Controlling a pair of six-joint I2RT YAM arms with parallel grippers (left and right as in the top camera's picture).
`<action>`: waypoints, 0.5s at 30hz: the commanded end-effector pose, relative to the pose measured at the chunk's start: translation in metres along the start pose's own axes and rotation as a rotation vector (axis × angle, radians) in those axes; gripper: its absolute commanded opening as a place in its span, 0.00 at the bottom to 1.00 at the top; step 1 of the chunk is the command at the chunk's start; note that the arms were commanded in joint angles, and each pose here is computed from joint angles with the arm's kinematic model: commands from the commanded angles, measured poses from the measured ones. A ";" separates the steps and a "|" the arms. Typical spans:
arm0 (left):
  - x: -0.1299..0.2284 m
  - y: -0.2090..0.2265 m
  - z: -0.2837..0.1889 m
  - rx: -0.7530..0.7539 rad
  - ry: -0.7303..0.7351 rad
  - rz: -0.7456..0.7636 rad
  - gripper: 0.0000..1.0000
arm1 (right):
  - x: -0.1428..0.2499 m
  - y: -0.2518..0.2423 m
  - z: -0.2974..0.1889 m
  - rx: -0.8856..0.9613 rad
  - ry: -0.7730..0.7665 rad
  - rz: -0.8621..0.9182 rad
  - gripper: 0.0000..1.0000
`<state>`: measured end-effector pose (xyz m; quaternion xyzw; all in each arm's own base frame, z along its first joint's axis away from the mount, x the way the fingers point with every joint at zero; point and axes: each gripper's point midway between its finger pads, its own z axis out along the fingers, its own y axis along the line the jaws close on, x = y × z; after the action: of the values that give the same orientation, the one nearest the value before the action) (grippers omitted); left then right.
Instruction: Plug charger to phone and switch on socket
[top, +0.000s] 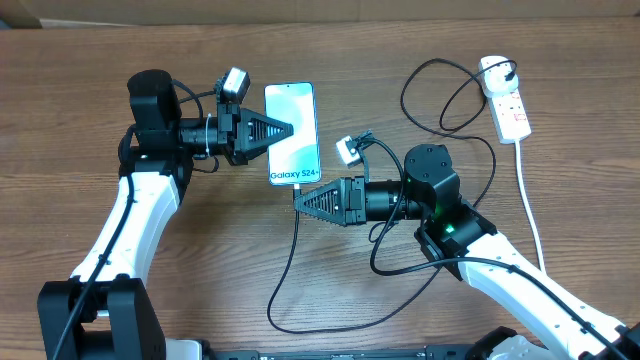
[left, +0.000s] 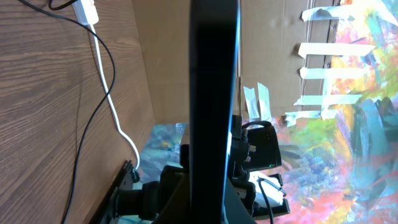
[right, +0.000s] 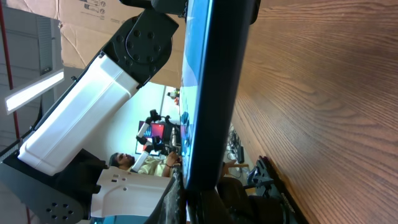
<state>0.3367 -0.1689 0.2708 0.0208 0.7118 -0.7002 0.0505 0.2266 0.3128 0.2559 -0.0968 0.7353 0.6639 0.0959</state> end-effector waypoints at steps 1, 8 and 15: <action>0.004 -0.016 -0.002 0.015 0.023 0.058 0.04 | -0.003 0.002 0.000 -0.003 -0.010 0.004 0.04; 0.004 -0.016 -0.002 0.015 0.022 0.058 0.04 | -0.003 0.002 0.000 -0.002 -0.012 0.014 0.04; 0.004 -0.016 -0.001 0.016 0.024 0.059 0.04 | -0.003 0.002 0.000 -0.002 -0.012 0.018 0.04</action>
<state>0.3367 -0.1689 0.2708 0.0211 0.7118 -0.7002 0.0508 0.2270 0.3128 0.2559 -0.0879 0.7365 0.6646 0.0897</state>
